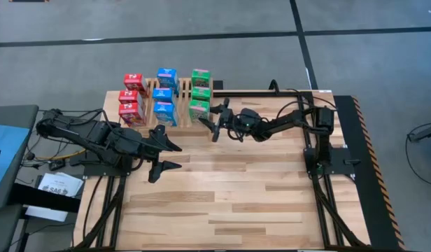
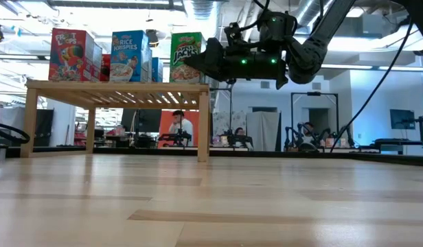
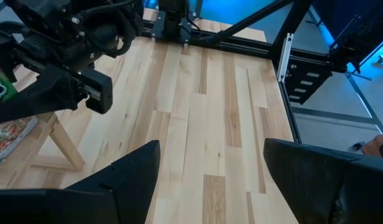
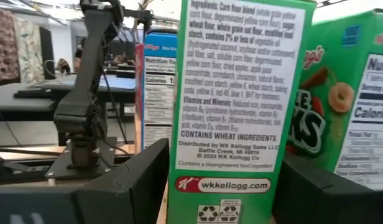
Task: Stack cereal on shelf
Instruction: Put the green cereal box on the shelf aligned with the green cereal boxes
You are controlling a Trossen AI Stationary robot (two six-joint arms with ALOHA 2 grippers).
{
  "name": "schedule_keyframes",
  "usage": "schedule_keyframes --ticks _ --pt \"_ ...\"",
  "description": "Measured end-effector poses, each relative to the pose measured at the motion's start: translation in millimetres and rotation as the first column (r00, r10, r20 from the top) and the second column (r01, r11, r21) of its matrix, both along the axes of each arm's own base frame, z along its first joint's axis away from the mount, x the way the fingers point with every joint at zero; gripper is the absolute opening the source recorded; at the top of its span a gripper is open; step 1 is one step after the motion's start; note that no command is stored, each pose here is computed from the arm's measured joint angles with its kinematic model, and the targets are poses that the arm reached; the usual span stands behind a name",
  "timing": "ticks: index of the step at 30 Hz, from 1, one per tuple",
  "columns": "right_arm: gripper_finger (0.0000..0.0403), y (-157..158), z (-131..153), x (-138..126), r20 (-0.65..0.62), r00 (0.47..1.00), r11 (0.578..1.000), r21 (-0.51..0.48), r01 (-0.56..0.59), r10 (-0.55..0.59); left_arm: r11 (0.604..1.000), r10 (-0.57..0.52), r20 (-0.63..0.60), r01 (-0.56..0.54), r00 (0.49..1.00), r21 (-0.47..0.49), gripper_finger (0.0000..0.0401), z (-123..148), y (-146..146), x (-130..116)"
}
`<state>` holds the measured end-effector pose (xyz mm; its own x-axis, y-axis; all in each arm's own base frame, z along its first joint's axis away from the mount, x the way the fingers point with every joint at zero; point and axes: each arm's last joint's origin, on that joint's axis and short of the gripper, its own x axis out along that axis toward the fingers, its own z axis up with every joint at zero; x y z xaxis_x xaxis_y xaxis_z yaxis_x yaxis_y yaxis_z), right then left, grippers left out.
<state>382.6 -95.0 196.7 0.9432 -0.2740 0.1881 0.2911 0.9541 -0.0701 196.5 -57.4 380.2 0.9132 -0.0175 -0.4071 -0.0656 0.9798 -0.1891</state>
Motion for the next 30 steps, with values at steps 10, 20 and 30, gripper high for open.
schedule_keyframes --ticks 10,20,30 --pt "0.0260 9.3 -0.4 2.2 -0.003 1.000 1.000 0.004 -0.010 0.010 1.000 0.010 -0.001 -0.010 1.000 -0.023 0.0275 0.0 0.0 0.0" --pt "0.0260 5.1 -3.2 1.7 -0.031 0.999 1.000 0.015 0.025 -0.024 1.000 0.011 -0.001 -0.011 1.000 -0.024 0.0275 0.0 0.0 0.0" --pt "0.0260 10.1 21.9 -10.3 -0.171 0.984 0.999 0.012 0.049 -0.046 1.000 0.009 0.000 -0.009 1.000 -0.014 0.0275 0.0 0.0 0.1"
